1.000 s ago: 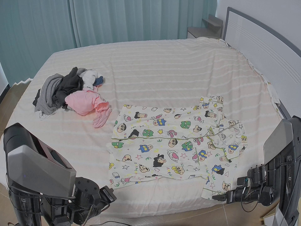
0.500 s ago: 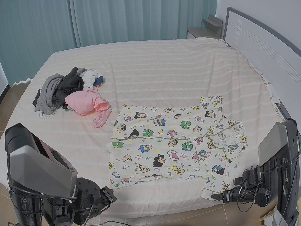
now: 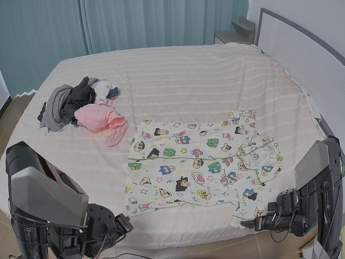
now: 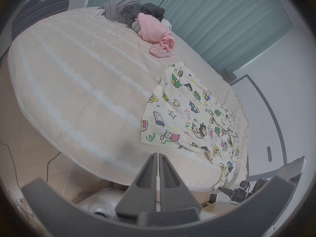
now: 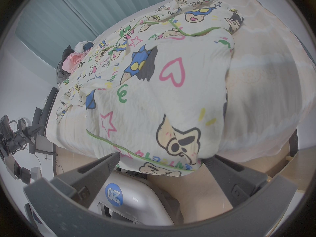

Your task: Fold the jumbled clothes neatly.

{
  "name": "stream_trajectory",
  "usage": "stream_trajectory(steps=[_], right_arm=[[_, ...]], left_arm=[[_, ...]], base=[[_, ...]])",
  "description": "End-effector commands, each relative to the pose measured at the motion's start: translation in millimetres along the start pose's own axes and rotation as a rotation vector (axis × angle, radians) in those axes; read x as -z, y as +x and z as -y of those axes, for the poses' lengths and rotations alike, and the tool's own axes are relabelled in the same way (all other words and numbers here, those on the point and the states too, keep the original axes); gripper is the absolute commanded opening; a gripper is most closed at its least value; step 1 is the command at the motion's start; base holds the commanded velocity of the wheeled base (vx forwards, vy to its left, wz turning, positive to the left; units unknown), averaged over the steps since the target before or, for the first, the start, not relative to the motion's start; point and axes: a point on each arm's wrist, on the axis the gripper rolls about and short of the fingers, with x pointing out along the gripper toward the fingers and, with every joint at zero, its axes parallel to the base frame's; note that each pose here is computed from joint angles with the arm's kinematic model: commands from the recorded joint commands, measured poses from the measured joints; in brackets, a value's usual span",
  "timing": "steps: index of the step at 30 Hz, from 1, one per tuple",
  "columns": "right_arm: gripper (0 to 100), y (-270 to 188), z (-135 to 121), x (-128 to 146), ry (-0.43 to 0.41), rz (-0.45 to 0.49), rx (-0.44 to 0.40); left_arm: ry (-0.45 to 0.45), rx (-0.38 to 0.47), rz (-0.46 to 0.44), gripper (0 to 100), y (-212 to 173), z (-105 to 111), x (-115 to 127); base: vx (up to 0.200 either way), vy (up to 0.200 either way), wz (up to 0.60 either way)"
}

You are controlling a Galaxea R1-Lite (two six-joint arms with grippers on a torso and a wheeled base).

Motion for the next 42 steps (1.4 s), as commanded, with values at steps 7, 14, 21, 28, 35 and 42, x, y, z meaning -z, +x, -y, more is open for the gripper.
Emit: stream_trajectory(steps=[7, 14, 21, 28, 35, 42], right_arm=[[0, 0, 0, -2, 0.006, 0.012, 0.002], [0, -2, 1, 0, 0.009, 0.006, 0.021], [0, -19, 0, 4, 0.022, -0.013, 0.034], [0, -35, 6, -9, 0.049, 0.056, 0.002], [0, -43, 10, -7, 0.06, -0.003, 0.004], [0, -64, 4, -14, 0.02, 0.0, -0.041]], left_arm=[[-0.005, 0.002, 0.029, 0, 0, 1, -1], [-0.005, -0.001, 0.031, 0, 0, 1, -1], [0.0, -0.002, 0.026, 0, 0, 0, -1], [0.005, 0.019, 0.004, 0, 0, 2, 0], [-0.001, 0.046, 0.005, 0, 10, 9, -1], [0.028, 0.02, 0.006, 0, 25, 14, -5]], base=[[0.0, 0.0, 0.0], [0.0, 0.0, 0.0], [0.0, 0.0, 0.0], [0.0, 0.0, 0.0], [0.0, 0.0, 0.0], [0.0, 0.0, 0.0]])
